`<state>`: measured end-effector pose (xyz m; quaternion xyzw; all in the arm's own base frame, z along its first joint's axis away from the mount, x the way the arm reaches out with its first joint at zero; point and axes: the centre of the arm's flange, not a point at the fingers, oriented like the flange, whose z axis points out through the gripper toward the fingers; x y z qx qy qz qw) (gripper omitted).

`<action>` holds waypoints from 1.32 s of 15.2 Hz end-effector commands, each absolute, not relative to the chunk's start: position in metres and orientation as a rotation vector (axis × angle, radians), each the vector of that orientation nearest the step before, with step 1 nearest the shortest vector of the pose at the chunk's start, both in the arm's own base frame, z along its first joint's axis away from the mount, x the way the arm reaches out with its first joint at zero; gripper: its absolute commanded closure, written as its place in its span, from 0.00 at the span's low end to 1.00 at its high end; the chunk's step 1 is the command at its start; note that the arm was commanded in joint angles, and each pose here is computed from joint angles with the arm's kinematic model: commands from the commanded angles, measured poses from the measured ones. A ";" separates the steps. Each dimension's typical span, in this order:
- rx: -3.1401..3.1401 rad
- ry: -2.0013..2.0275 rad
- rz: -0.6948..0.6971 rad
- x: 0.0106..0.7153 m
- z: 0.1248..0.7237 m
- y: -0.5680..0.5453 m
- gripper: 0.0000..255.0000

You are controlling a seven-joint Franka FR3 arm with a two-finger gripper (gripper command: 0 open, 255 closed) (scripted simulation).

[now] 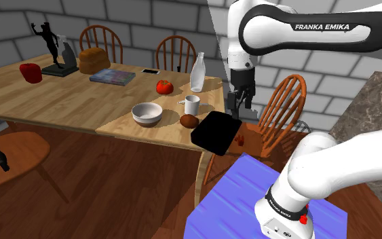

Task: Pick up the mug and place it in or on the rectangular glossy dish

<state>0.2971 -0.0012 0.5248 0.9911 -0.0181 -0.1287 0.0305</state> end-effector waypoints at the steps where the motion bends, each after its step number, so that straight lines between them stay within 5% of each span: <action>1: 3.055 -0.056 -0.397 0.297 0.525 -0.001 0.00; 20: 3.067 -0.201 -0.269 0.506 0.435 -0.075 0.00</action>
